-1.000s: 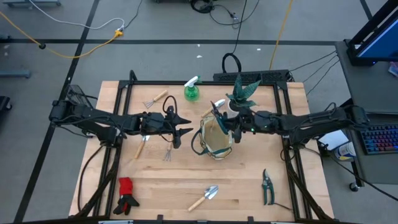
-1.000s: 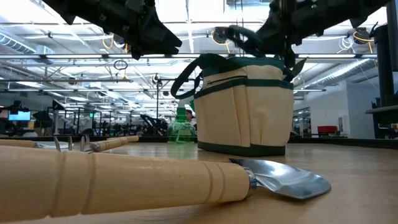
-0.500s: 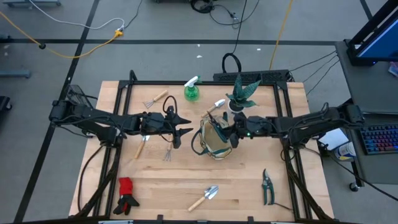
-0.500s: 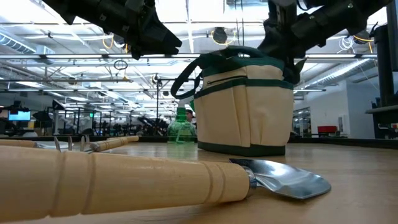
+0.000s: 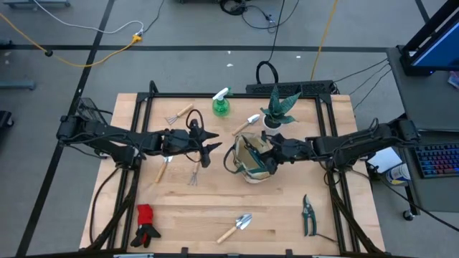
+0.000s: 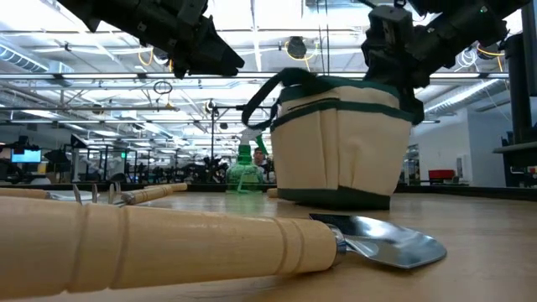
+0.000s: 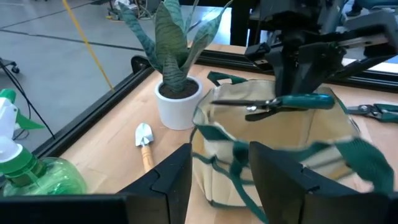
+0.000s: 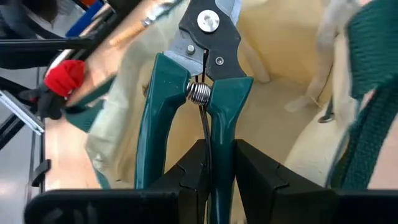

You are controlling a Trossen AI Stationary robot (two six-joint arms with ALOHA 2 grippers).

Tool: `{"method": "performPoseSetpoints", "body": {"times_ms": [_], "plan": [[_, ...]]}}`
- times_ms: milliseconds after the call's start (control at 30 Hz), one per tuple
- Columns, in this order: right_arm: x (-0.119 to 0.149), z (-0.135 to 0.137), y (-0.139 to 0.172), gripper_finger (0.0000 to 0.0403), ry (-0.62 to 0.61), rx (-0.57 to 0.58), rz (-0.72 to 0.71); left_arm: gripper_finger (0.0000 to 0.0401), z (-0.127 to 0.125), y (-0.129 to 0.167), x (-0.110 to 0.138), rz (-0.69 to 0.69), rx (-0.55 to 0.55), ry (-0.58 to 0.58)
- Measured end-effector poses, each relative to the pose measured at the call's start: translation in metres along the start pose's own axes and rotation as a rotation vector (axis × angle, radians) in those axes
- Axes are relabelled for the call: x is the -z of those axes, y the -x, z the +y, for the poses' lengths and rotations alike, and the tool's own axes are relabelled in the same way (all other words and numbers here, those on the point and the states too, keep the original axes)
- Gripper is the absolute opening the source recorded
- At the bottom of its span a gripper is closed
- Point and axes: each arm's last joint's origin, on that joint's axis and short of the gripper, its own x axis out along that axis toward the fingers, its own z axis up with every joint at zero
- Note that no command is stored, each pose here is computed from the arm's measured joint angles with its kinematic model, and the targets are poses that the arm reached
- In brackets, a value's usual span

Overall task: Pick & Place Garden tools in Gardening bag
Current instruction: Put the top green shear scissor into the gardening bag

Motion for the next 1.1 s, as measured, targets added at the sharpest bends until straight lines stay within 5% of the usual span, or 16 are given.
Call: {"method": "performPoseSetpoints", "body": {"times_ms": [733,1100], "plan": [[-0.007,-0.025,-0.002,0.0057,-0.088,0.086,0.104,0.0163,0.0,0.0,-0.004,-0.039,0.004,-0.003],[-0.013,-0.027,-0.002,0.0057,0.056,0.019,0.122,0.0163,0.001,0.0,-0.008,-0.074,-0.001,-0.03]]}}
